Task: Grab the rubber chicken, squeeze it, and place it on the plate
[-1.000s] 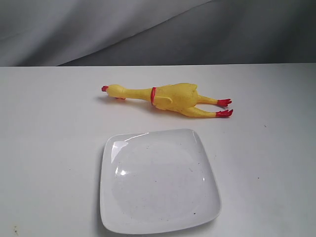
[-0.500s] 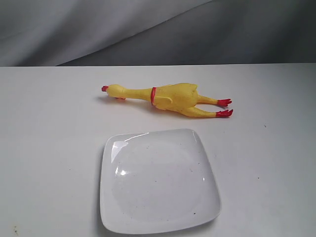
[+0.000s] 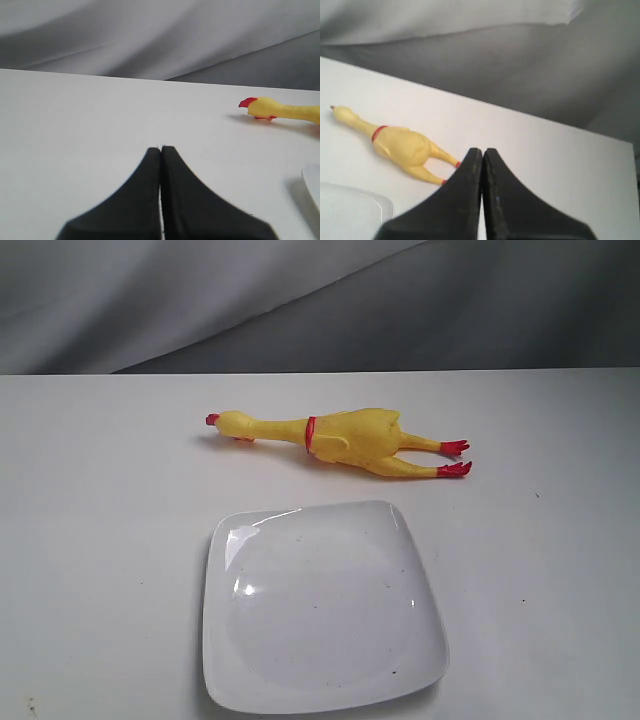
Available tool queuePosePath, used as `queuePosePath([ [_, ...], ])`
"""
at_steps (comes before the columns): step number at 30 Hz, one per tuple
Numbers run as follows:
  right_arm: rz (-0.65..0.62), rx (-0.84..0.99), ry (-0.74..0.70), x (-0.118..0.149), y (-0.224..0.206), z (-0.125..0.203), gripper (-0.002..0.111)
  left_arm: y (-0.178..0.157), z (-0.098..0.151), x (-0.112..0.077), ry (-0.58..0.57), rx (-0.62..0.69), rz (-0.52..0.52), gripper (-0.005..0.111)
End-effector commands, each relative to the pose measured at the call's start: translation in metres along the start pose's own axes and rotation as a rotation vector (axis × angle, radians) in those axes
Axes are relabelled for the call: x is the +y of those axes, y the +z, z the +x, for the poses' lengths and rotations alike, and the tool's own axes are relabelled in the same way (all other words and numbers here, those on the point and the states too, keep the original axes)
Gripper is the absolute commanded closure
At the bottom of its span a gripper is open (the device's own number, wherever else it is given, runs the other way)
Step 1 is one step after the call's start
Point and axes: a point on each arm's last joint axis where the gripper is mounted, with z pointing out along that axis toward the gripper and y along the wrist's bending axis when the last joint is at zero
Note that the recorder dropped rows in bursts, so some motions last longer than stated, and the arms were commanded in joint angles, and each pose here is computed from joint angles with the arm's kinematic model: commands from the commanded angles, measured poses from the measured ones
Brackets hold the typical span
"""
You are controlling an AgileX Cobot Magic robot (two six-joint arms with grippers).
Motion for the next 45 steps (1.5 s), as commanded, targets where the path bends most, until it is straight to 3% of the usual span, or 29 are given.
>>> queuePosePath([
  [1, -0.044, 0.143, -0.022, -0.013, 0.055, 0.008, 0.108, 0.000, 0.001, 0.000, -0.008, -0.003, 0.002, 0.106],
  [8, -0.156, 0.349, -0.075, -0.012, 0.143, 0.035, 0.108, 0.000, 0.001, 0.000, -0.005, -0.003, 0.002, 0.106],
  [12, -0.250, 0.420, -0.177, 0.018, 0.208, 0.056, 0.108, 0.000, 0.001, 0.000, -0.005, -0.003, 0.002, 0.106],
  [17, -0.263, 0.429, -0.332, 0.060, 0.273, 0.081, 0.108, 0.000, 0.001, 0.000, -0.009, -0.003, 0.002, 0.106],
  [22, -0.300, 0.465, -0.414, 0.079, 0.314, 0.111, 0.108, 0.000, 0.001, 0.000, -0.009, -0.003, 0.002, 0.106],
  [23, -0.325, 0.498, -0.452, 0.080, 0.321, 0.121, 0.104, 0.000, 0.001, 0.000, -0.006, -0.003, 0.002, 0.106],
  [29, -0.407, 0.623, -0.514, 0.084, 0.340, 0.154, 0.053, 0.000, 0.001, 0.000, -0.006, -0.003, 0.002, 0.106],
  [31, -0.408, 0.627, -0.511, 0.084, 0.344, 0.158, 0.044, 0.000, 0.001, 0.000, -0.006, -0.003, 0.002, 0.106],
  [37, -0.386, 0.542, -0.486, 0.085, 0.350, 0.153, 0.045, 0.000, 0.001, 0.000, -0.009, -0.003, 0.002, 0.106],
  [45, -0.445, 0.407, -0.495, 0.093, 0.353, 0.144, 0.050, 0.000, 0.001, 0.000, -0.009, -0.003, 0.002, 0.106],
])
